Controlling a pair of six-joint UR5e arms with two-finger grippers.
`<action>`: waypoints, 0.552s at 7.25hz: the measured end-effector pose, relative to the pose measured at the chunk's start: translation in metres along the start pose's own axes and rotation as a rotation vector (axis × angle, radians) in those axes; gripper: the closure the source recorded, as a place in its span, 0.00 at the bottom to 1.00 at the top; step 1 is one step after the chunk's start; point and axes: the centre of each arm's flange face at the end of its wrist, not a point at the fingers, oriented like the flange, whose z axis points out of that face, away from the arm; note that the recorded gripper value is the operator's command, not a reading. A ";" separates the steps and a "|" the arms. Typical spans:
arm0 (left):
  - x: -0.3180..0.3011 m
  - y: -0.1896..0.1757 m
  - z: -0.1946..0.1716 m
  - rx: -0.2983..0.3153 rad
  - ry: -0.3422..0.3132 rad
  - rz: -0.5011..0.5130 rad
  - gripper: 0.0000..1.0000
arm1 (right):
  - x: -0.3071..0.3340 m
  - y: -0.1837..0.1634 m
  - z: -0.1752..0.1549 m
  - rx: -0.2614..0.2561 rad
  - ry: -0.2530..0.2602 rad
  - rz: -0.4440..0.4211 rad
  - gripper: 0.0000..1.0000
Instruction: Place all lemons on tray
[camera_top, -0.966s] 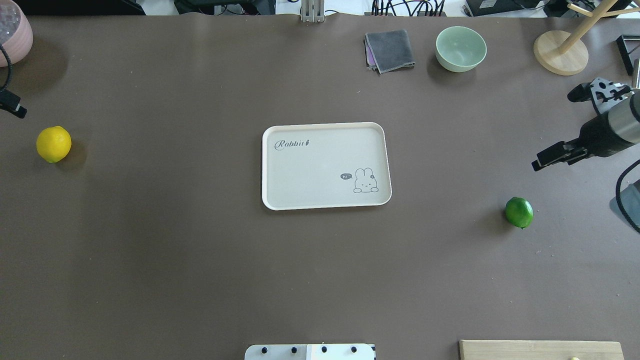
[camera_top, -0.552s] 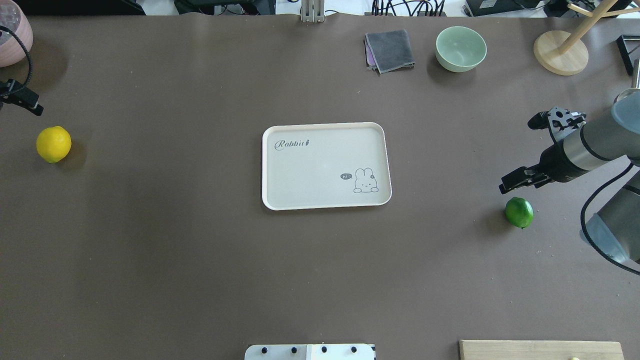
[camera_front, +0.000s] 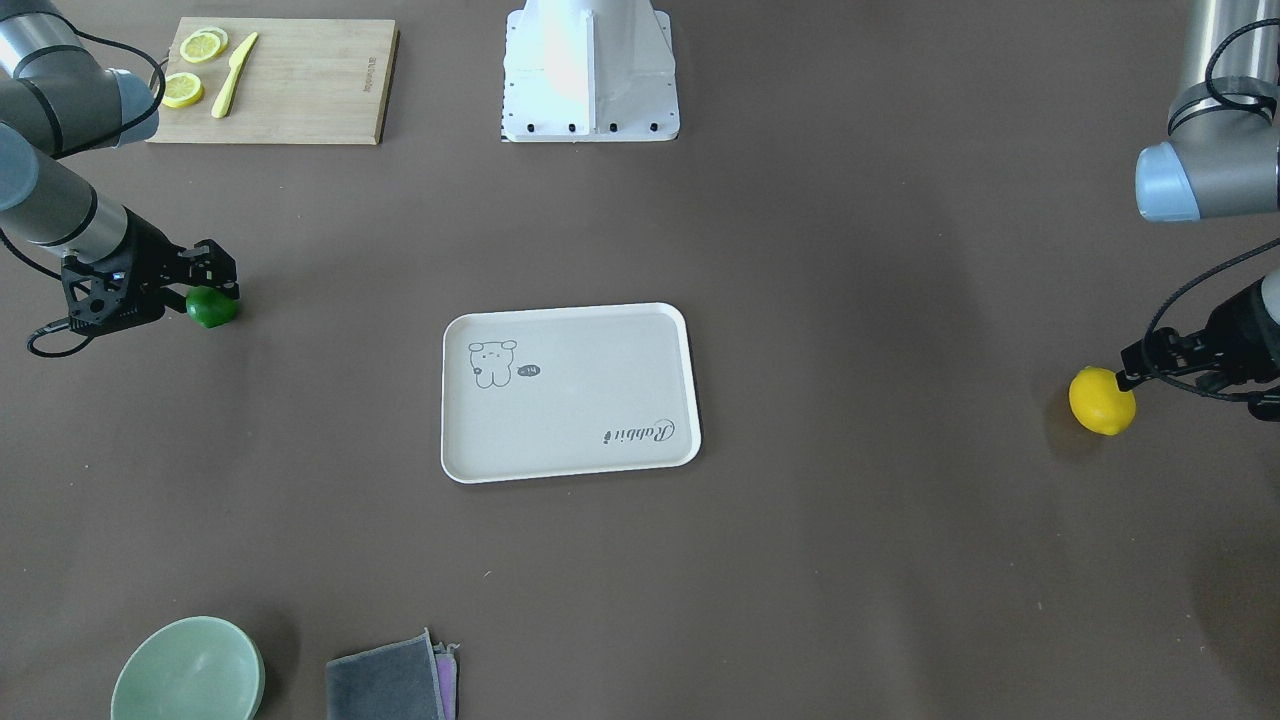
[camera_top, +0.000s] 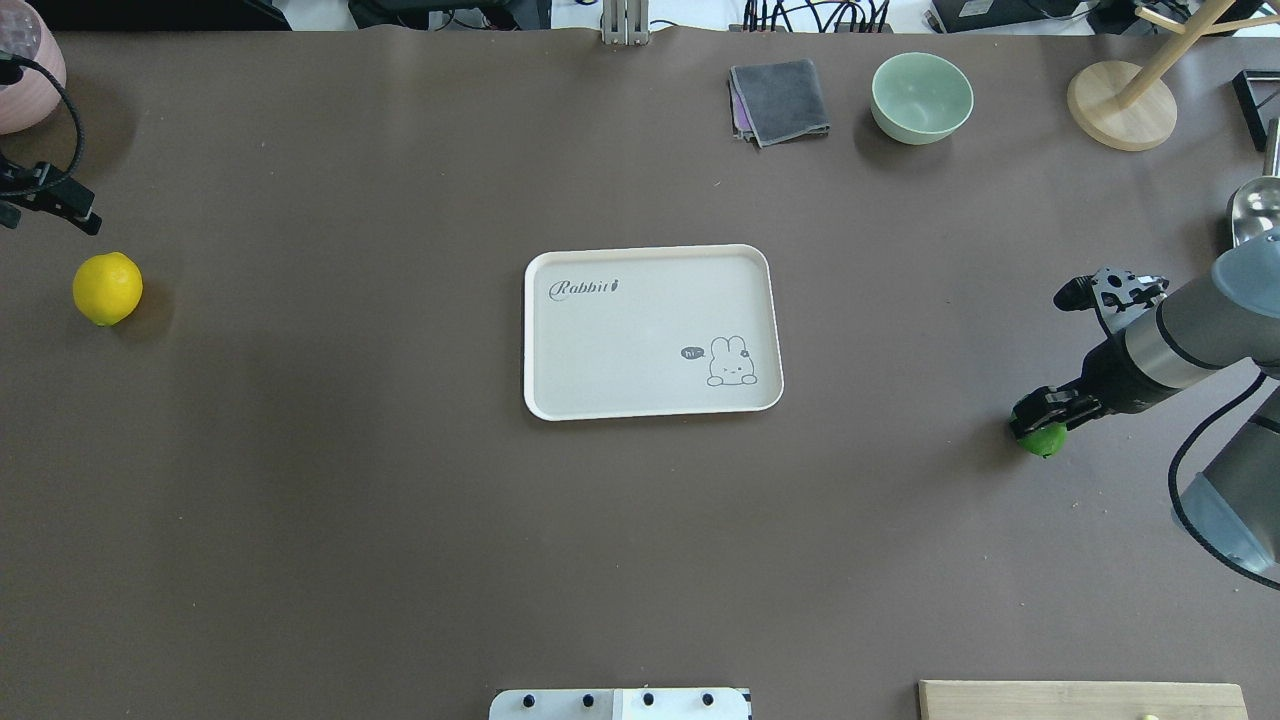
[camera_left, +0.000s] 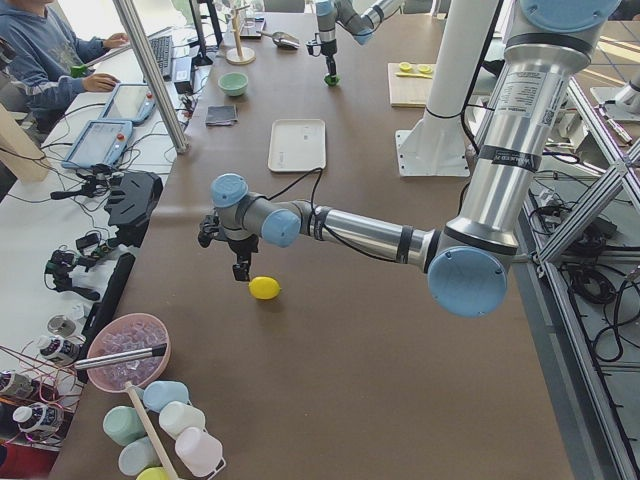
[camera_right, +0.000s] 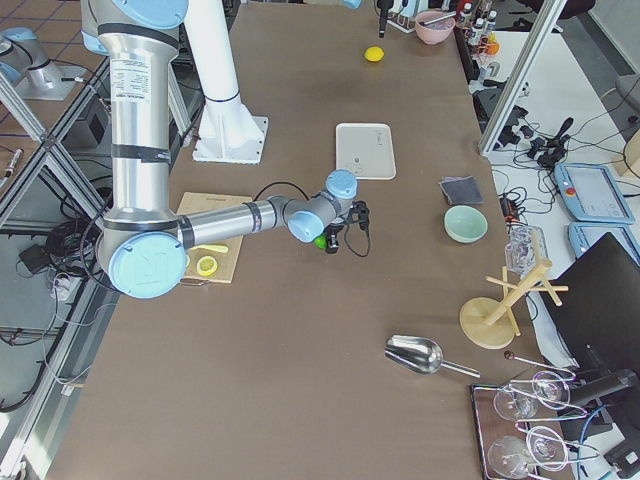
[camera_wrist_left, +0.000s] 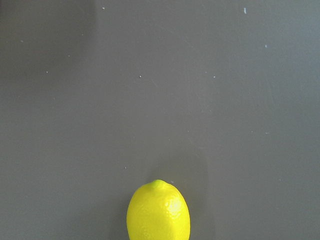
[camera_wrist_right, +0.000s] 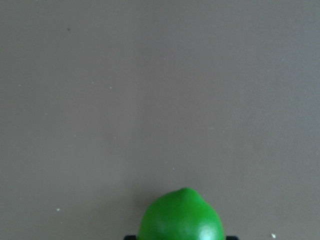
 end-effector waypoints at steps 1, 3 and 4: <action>-0.003 -0.005 0.008 -0.010 -0.003 -0.008 0.03 | -0.010 -0.003 -0.002 0.003 -0.012 -0.012 1.00; -0.008 -0.011 0.026 -0.034 -0.010 -0.018 0.03 | -0.064 -0.032 -0.018 0.041 -0.065 0.020 1.00; -0.011 -0.009 0.035 -0.048 -0.014 -0.022 0.04 | -0.109 -0.053 -0.025 0.061 -0.102 0.049 1.00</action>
